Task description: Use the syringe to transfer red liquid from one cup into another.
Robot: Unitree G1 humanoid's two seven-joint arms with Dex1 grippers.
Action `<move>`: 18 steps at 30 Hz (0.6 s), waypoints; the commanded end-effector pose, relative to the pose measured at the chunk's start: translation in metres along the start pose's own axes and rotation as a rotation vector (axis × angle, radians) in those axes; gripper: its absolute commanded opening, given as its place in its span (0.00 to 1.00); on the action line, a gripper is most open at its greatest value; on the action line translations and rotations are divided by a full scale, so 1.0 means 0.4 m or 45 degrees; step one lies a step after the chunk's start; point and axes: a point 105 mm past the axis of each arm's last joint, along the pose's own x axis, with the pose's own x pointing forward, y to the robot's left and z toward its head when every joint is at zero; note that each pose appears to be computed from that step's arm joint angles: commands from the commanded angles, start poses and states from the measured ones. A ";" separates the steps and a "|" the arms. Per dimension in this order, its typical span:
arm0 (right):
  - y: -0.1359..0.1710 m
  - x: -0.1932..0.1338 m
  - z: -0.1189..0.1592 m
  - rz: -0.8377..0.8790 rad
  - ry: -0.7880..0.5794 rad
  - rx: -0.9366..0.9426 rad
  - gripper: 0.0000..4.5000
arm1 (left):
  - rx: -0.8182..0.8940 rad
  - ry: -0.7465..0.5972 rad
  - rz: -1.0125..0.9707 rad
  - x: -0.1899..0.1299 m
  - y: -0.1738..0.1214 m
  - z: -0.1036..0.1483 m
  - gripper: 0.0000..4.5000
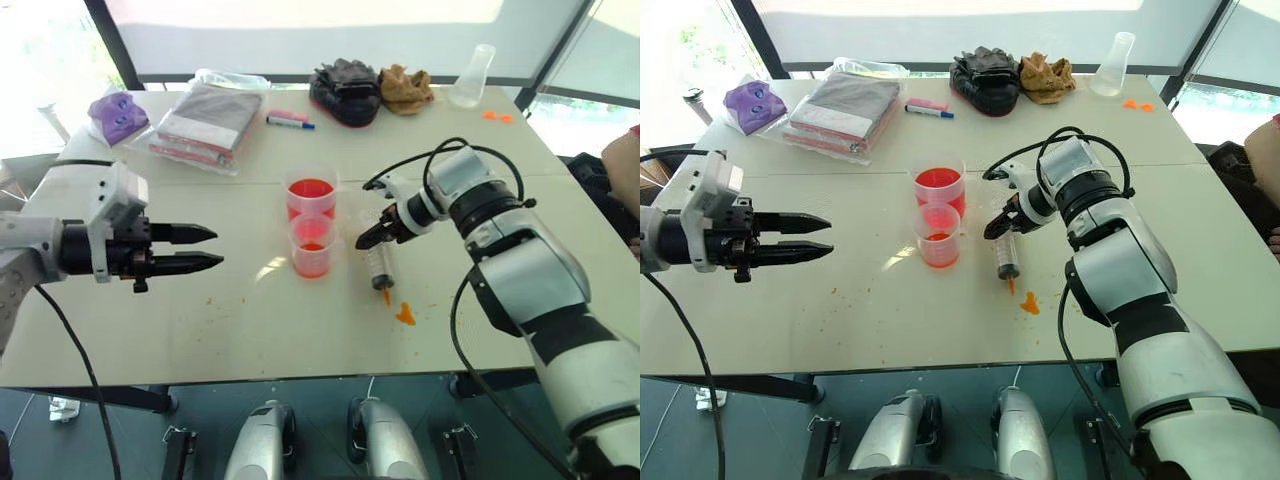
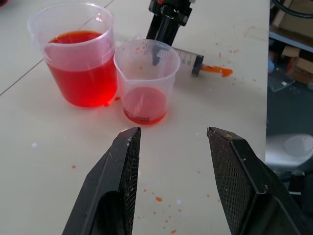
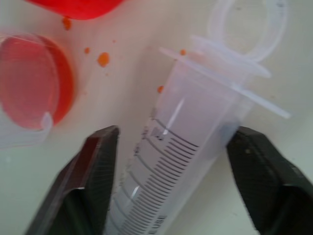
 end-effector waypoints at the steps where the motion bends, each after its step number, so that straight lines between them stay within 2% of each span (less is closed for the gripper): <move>1: -0.029 0.022 -0.040 -0.068 0.071 0.030 0.37 | 0.057 -0.004 0.008 -0.005 -0.003 0.013 0.50; 2: -0.029 0.025 -0.046 -0.065 0.079 0.052 0.33 | 0.057 -0.003 0.009 -0.006 -0.002 0.012 0.50; 6: -0.029 0.022 -0.045 -0.052 0.054 0.090 0.32 | 0.061 0.001 0.018 -0.010 0.006 0.007 0.50; 9: -0.019 -0.059 0.052 -0.015 -0.209 0.067 0.32 | 0.048 -0.067 0.074 -0.026 0.033 0.027 0.50; 13: -0.028 -0.222 0.165 -0.084 -0.562 -0.014 0.32 | 0.013 -0.181 0.168 -0.065 0.082 0.066 0.50; 16: -0.022 -0.334 0.229 -0.214 -0.794 -0.252 0.32 | 0.036 -0.286 0.281 -0.090 0.137 0.115 0.50; 18: 0.015 -0.380 0.279 -0.259 -1.014 -0.465 0.32 | 0.068 -0.344 0.355 -0.098 0.177 0.145 0.50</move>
